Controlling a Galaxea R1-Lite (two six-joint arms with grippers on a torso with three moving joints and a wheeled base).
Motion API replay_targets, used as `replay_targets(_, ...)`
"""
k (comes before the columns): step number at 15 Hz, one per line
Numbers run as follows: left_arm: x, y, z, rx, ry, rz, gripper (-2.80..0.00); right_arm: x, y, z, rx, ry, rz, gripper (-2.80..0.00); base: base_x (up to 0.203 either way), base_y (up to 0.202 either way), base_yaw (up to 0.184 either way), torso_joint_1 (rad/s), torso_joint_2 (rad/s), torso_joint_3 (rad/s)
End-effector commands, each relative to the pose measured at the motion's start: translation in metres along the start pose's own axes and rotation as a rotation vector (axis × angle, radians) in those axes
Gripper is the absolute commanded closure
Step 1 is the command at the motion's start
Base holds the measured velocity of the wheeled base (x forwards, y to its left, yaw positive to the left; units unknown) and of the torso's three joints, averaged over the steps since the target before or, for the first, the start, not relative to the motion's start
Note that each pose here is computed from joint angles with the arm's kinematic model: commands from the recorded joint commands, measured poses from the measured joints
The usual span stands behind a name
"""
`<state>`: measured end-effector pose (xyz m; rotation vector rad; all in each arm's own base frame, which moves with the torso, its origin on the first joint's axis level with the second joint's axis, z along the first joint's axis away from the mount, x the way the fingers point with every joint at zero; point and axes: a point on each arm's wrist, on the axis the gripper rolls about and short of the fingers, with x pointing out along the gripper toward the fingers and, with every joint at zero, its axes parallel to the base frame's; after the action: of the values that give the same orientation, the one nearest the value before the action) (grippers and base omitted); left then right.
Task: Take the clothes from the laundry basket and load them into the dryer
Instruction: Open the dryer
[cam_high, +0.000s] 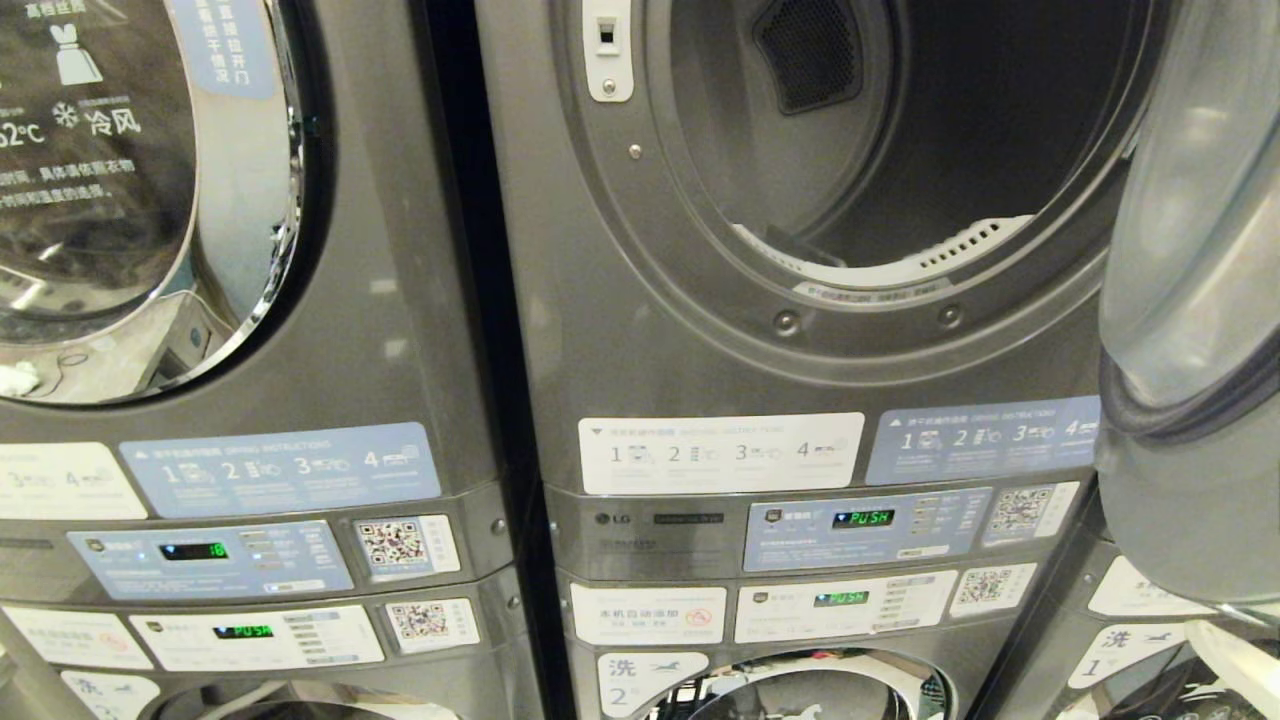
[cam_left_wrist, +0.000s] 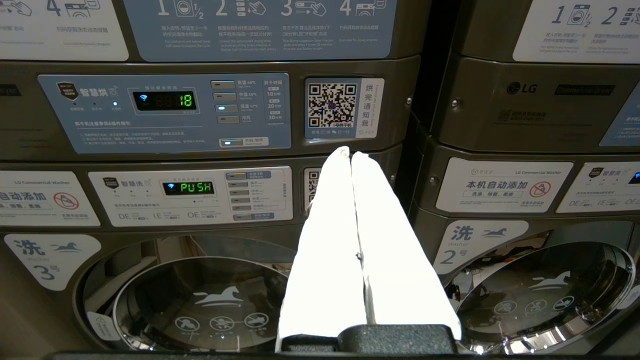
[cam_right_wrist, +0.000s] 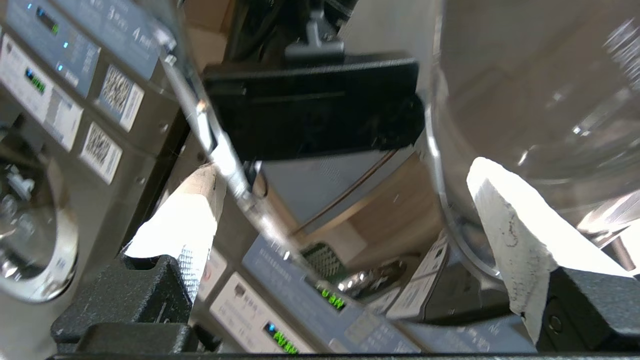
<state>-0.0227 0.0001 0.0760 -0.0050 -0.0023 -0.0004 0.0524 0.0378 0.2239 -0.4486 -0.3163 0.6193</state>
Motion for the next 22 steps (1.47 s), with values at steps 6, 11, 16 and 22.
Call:
replay_targets(6,0.000,0.000,0.000,0.000,-0.001,0.000,0.00,0.009,-0.001,0.000,-0.030,-0.009,-0.010,-2.80,0.000,0.000,0.000,0.000,0.00,0.000)
replay_targets(11,0.000,0.000,0.000,-0.001,-0.001,0.000,0.00,-0.004,0.002,-0.003,-0.032,-0.028,-0.021,-2.80,0.000,0.000,0.000,0.000,0.00,0.000)
replay_targets(16,0.000,0.000,0.000,-0.001,-0.001,0.000,0.00,-0.013,0.004,-0.007,-0.029,-0.016,-0.067,-2.80,0.000,0.000,0.000,0.000,0.00,0.000)
replay_targets(22,0.000,0.000,0.000,0.000,-0.001,0.000,0.00,-0.007,0.007,-0.013,-0.025,0.019,-0.038,-2.80,0.000,0.000,0.000,0.000,0.00,0.000)
